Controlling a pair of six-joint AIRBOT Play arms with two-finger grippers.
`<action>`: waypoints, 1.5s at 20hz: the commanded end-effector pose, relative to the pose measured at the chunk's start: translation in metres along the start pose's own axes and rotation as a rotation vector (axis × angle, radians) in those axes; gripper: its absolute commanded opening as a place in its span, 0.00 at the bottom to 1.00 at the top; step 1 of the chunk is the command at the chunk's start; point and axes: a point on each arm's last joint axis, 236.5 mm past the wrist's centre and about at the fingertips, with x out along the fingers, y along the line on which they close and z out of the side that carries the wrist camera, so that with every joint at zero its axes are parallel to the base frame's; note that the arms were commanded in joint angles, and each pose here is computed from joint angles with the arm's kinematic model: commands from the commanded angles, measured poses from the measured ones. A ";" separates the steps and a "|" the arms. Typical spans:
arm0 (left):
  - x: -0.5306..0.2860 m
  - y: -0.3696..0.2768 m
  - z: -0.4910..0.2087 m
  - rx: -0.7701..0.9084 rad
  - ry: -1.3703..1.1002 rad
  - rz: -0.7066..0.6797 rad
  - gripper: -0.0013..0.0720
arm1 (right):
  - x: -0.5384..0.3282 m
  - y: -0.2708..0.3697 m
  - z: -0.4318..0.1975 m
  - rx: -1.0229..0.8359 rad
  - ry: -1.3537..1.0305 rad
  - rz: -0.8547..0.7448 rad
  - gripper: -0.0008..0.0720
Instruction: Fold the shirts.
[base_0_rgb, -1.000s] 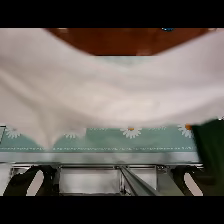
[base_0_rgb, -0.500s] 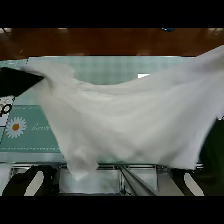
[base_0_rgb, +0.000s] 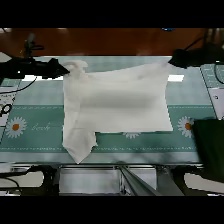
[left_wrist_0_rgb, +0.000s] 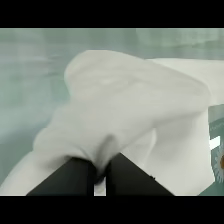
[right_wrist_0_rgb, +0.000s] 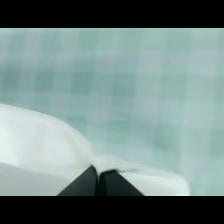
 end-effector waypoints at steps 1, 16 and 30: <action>0.048 0.038 0.008 -0.112 0.057 0.013 0.38 | 0.076 -0.014 0.008 0.139 0.034 0.070 0.11; -0.071 0.083 -0.242 -0.403 0.373 0.198 0.71 | -0.060 -0.151 -0.113 0.497 0.058 0.035 0.57; -0.027 0.077 -0.306 -0.463 0.420 0.172 0.71 | -0.050 -0.117 -0.176 0.554 0.075 0.130 0.57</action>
